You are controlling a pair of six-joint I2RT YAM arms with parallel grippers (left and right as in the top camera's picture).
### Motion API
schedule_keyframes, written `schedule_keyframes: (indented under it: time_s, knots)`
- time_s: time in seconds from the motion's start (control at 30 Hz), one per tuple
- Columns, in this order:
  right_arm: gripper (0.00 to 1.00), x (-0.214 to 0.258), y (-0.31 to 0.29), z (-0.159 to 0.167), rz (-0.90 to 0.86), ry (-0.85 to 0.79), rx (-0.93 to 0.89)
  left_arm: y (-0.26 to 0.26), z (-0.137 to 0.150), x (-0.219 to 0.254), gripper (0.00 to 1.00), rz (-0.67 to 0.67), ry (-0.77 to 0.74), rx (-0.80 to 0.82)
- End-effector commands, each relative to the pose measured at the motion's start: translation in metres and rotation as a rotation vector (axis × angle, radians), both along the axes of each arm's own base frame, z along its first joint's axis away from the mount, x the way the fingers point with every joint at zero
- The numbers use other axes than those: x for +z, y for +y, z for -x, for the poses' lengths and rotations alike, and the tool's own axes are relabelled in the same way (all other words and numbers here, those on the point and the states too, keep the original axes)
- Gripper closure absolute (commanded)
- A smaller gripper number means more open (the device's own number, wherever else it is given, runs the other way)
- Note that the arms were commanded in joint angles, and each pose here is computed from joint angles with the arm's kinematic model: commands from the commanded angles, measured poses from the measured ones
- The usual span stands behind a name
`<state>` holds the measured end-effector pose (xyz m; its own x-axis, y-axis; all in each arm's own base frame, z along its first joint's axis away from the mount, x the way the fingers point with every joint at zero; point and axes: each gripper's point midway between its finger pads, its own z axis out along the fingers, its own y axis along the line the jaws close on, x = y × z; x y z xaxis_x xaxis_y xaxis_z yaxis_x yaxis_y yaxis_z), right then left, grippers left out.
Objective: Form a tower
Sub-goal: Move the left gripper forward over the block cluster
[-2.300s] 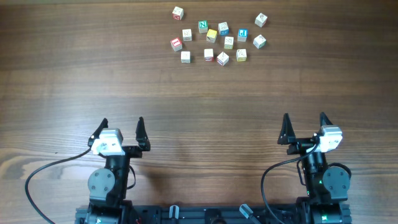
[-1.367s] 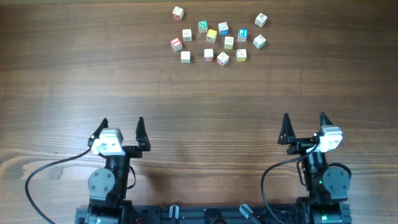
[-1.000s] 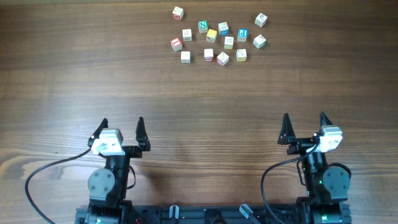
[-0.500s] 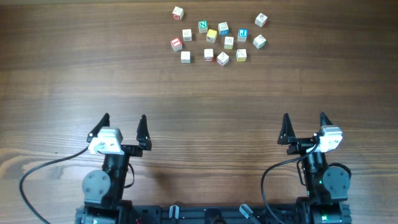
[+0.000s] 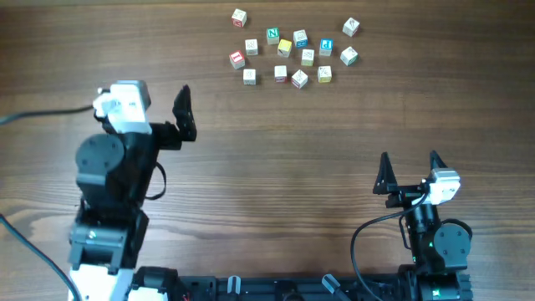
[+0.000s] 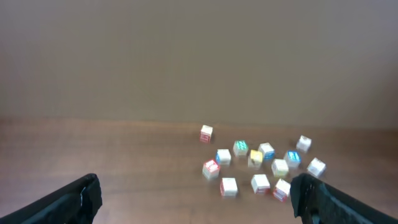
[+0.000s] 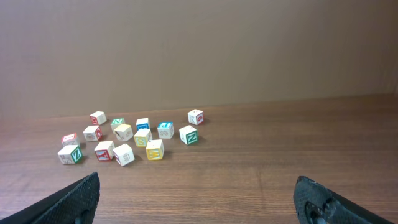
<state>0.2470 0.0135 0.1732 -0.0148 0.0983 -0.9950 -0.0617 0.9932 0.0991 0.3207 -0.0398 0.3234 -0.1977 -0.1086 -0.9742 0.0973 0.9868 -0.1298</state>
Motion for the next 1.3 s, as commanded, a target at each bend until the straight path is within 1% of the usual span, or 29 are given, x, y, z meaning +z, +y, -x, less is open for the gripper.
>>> schedule_keyframes:
  time_s: [0.0,0.07,0.13,0.3,0.5,0.6,0.67,0.73,0.87,1.1,1.17,1.27]
  knots:
    - [0.00,0.001,0.004,0.000,0.018,-0.006,0.022,-0.003,-0.013,0.031,0.00,-0.005,0.017,-0.010]
    - [0.00,0.001,0.004,0.000,0.018,-0.006,0.022,-0.007,-0.025,0.031,0.00,-0.009,0.076,-0.026]
    - [0.00,0.001,0.004,0.000,0.018,-0.006,0.022,-0.019,-0.040,0.028,0.00,0.000,0.138,-0.085]
    - [0.00,0.001,0.004,0.000,0.018,-0.006,0.022,-0.046,-0.080,0.009,0.00,0.010,0.265,-0.183]
    - [0.00,0.001,0.004,0.000,0.018,-0.006,0.022,-0.090,-0.097,-0.009,0.00,-0.098,0.273,-0.312]
    - [0.00,0.001,0.004,0.000,0.018,-0.006,0.022,-0.102,-0.107,-0.020,0.00,-0.105,0.277,-0.331]
    - [0.00,0.001,0.004,0.000,0.018,-0.006,0.022,-0.105,-0.113,-0.036,0.00,-0.108,0.314,-0.336]
    - [0.00,0.001,0.004,0.000,0.018,-0.006,0.022,-0.109,-0.121,-0.064,0.00,-0.115,0.381,-0.340]
    - [0.00,0.001,0.004,0.000,0.018,-0.006,0.022,-0.121,-0.126,-0.092,0.00,-0.126,0.441,-0.363]
    - [0.00,0.001,0.004,0.000,0.018,-0.006,0.022,-0.140,-0.117,-0.094,0.00,-0.129,0.453,-0.405]
    - [0.00,0.001,0.004,0.000,0.018,-0.006,0.022,-0.142,-0.114,-0.090,0.00,-0.128,0.470,-0.408]
    - [0.00,0.001,0.004,0.000,0.018,-0.006,0.022,-0.143,-0.117,-0.066,0.00,-0.100,0.444,-0.397]
